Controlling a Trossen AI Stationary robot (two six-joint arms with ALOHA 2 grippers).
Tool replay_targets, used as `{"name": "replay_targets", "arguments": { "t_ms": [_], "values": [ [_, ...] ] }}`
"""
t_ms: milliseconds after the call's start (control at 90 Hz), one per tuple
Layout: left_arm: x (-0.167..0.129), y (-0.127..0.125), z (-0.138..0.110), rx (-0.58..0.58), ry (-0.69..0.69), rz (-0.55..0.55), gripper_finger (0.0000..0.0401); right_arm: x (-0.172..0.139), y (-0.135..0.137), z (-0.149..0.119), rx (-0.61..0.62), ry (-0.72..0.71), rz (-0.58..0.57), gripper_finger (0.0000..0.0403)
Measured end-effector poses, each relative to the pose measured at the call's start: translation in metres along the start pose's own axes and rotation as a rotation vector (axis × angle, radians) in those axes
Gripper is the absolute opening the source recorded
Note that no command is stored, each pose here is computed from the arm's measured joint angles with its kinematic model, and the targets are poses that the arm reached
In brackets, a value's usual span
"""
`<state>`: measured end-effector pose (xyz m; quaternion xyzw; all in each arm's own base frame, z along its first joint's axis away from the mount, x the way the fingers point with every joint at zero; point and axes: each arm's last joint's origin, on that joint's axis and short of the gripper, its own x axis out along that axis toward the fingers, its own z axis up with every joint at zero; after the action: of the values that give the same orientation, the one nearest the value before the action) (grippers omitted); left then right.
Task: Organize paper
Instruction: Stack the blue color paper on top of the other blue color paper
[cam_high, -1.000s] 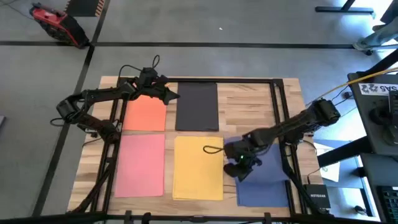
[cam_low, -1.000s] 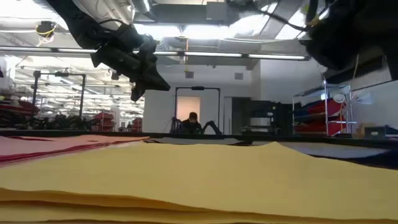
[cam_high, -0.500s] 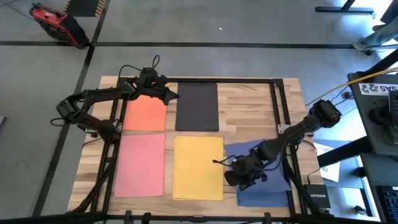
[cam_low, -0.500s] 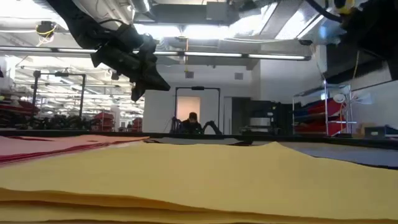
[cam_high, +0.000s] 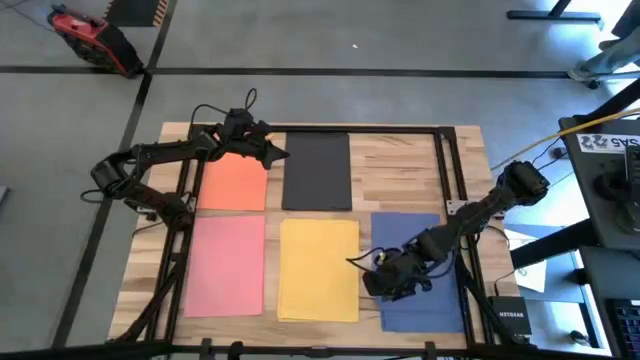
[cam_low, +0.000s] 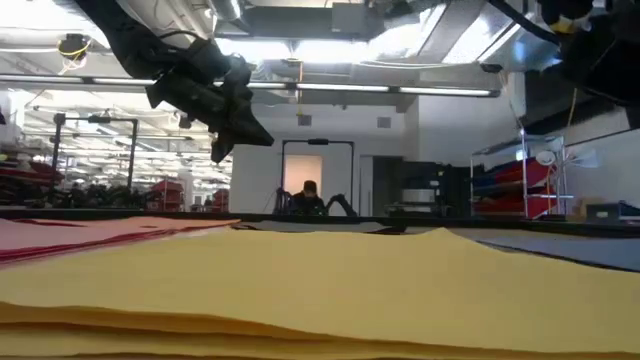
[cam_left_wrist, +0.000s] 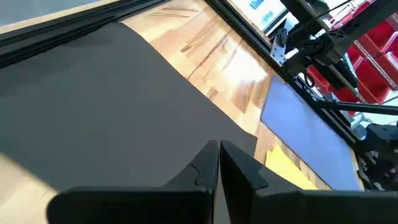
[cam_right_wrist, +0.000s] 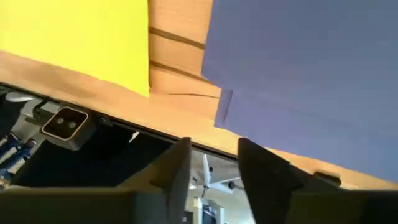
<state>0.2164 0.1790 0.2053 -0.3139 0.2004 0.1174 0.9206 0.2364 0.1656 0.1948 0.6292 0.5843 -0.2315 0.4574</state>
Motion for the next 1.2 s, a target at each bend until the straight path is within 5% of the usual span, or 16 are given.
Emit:
{"name": "replay_targets", "arguments": {
  "t_ms": [167,500,678,911,1200],
  "values": [
    [0.0,0.0,0.0,-0.001,0.0,0.0,0.0,0.0,0.001,0.004,-0.102,-0.103,0.035,0.0139],
    [0.0,0.0,0.0,-0.001,-0.001,0.0,0.0,-0.031,-0.006,0.068,-0.179,-0.501,-0.171,0.0005],
    [0.0,0.0,0.0,-0.021,-0.001,0.0,0.0,-0.06,-0.004,0.124,-0.28,-0.548,-0.276,0.0001],
    [0.0,0.0,0.0,-0.052,-0.003,0.006,0.0,-0.085,-0.02,0.191,-0.211,-0.645,-0.256,0.0],
    [0.0,0.001,-0.001,-0.081,0.009,0.02,0.0,-0.063,-0.044,0.207,-0.178,-0.622,-0.166,0.0]
  ]
}}
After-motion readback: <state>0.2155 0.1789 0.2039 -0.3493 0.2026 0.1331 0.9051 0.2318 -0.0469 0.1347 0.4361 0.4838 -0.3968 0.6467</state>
